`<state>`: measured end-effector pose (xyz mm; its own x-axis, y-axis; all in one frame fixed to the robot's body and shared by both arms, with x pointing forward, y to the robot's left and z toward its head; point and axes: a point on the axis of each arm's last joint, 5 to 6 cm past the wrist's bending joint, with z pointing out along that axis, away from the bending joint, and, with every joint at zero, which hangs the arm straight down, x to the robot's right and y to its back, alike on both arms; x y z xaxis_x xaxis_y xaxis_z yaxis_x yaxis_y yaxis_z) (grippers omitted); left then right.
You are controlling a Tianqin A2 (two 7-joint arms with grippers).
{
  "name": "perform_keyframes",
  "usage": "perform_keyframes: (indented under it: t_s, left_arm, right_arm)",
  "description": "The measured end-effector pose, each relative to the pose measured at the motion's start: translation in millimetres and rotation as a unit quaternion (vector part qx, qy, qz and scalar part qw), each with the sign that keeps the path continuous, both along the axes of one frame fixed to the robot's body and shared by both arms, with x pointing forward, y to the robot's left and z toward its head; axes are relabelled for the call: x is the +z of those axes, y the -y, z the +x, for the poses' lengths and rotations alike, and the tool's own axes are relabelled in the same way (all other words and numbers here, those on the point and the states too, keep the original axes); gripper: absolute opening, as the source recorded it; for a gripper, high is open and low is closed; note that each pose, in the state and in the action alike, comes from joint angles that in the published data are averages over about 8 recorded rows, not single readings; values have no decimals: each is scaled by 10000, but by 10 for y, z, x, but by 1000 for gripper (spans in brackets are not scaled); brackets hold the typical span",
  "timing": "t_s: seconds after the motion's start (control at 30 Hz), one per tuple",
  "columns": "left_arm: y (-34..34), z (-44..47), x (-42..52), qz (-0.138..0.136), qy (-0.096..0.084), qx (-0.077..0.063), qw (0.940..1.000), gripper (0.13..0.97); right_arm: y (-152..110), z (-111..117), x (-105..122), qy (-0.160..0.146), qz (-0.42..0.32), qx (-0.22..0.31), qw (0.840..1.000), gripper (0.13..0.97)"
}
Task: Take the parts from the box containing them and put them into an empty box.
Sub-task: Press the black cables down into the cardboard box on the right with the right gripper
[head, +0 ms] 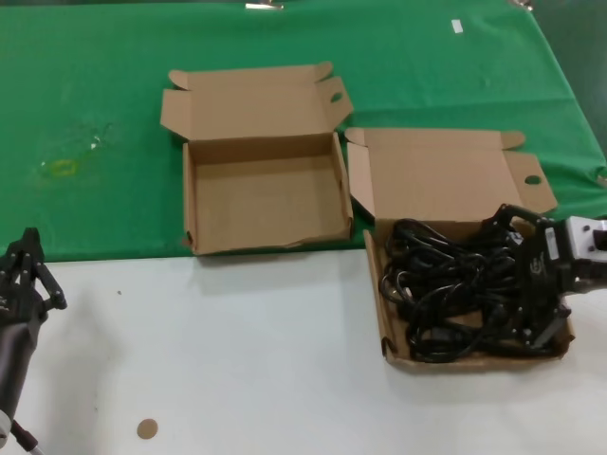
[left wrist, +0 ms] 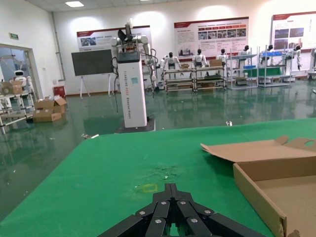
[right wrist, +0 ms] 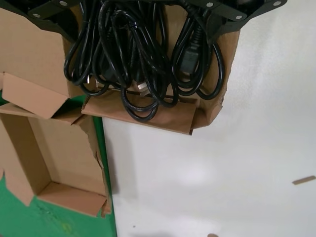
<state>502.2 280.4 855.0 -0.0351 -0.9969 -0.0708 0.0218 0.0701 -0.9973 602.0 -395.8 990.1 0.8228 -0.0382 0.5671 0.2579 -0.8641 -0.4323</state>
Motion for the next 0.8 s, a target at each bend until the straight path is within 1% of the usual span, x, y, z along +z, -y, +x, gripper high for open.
perform_keyframes:
  t_s: [0.13, 0.4, 0.43, 0.7, 0.73, 0.8]
  left_arm:
    - [0, 0, 0, 0, 0, 0, 10000, 144]
    - [0, 0, 0, -1, 0, 0, 10000, 144]
    - [0, 0, 0, -1, 0, 0, 10000, 144]
    - [0, 0, 0, -2, 0, 0, 10000, 144]
    - [0, 0, 0, -2, 0, 0, 10000, 144]
    - [0, 0, 0, -2, 0, 0, 10000, 144]
  right_arm:
    - [-42, 80, -32, -9, -91, 45, 9999, 942]
    - [-98, 201, -70, -18, -268, 57, 9996, 846]
    - [-102, 212, -72, -16, -288, 56, 9996, 846]
    - [-152, 277, -71, 24, -380, 67, 9993, 679]
    - [-158, 282, -71, 28, -385, 70, 9992, 679]
    - [-169, 289, -70, 32, -395, 77, 9992, 624]
